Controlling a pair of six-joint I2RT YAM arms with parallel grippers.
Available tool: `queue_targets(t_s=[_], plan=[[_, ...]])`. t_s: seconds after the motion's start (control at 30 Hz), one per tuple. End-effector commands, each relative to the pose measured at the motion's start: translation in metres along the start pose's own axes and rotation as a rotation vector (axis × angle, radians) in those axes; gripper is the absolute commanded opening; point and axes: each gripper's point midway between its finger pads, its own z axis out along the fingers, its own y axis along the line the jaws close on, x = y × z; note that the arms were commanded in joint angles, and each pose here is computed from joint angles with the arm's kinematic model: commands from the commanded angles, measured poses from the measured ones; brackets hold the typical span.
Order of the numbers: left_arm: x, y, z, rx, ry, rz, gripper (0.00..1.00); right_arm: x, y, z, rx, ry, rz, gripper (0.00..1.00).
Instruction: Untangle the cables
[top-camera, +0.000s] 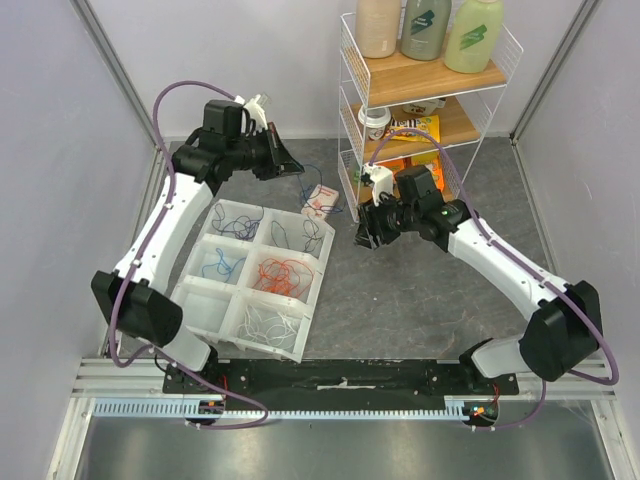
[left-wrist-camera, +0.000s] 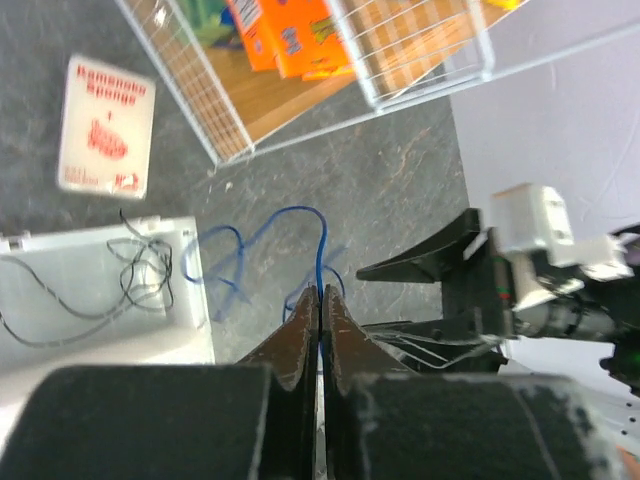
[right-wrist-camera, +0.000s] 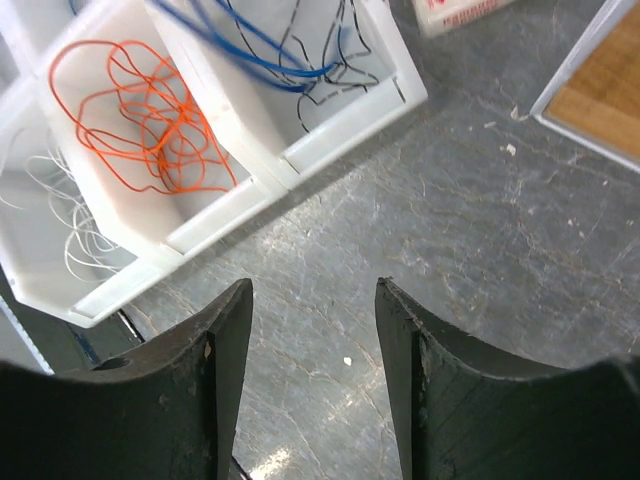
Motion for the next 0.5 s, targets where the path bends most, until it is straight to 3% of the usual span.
queue_targets(t_s=[0.0,0.27,0.47], plan=[[0.023,0.011,0.002,-0.081,0.125,-0.183,0.02,-0.043,0.014,-0.022,-0.018,-0.118,-0.051,0.6],[0.032,0.01,0.004,-0.072,0.16,-0.227,0.02,-0.067,0.025,-0.011,-0.007,-0.176,-0.089,0.64],[0.037,0.009,0.005,-0.063,0.185,-0.247,0.02,-0.074,0.037,0.011,0.053,-0.182,-0.187,0.55]])
